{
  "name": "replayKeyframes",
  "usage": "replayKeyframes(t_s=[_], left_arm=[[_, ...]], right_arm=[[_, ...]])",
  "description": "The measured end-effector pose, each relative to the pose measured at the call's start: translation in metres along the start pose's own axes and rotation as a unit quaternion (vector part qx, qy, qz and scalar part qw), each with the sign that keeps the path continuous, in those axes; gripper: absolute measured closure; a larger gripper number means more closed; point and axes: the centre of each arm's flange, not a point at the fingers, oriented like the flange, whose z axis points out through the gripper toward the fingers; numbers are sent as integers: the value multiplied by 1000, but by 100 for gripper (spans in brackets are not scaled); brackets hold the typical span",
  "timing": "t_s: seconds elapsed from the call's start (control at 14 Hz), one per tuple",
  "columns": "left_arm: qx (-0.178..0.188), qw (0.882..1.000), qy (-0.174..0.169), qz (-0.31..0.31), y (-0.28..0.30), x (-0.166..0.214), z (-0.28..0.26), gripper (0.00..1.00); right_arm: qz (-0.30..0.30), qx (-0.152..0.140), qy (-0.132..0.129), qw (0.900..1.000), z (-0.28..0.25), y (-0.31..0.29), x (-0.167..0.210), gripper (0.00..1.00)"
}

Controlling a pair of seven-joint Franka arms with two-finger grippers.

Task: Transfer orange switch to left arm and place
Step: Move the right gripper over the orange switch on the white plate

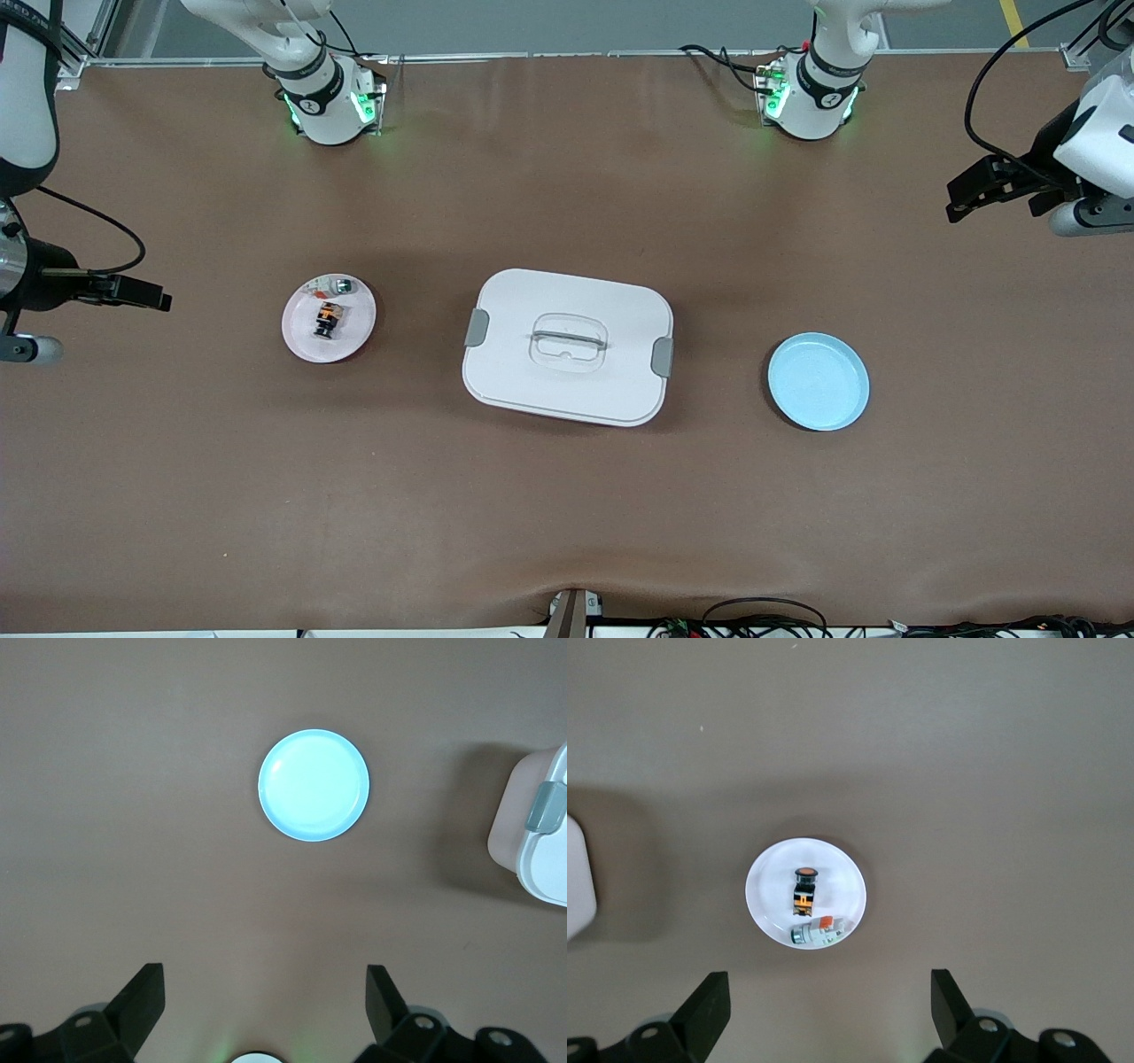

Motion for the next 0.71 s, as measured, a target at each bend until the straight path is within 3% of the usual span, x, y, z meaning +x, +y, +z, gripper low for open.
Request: replayKeyframes(t_s=[0.21, 0.36, 0.57, 0.71], left_arm=[[0, 1000, 0, 0, 0, 0, 0, 0], [0, 1000, -1, 0, 0, 1, 1, 0], [0, 1000, -3, 0, 1, 2, 3, 0], [0, 1000, -4, 0, 1, 2, 4, 0]], right_arm=[[-108, 2, -21, 994, 23, -15, 0, 0], [-199, 3, -27, 980, 44, -37, 1, 0], [-371, -15, 23, 928, 78, -86, 7, 0], [-450, -25, 39, 892, 99, -120, -2, 0]])
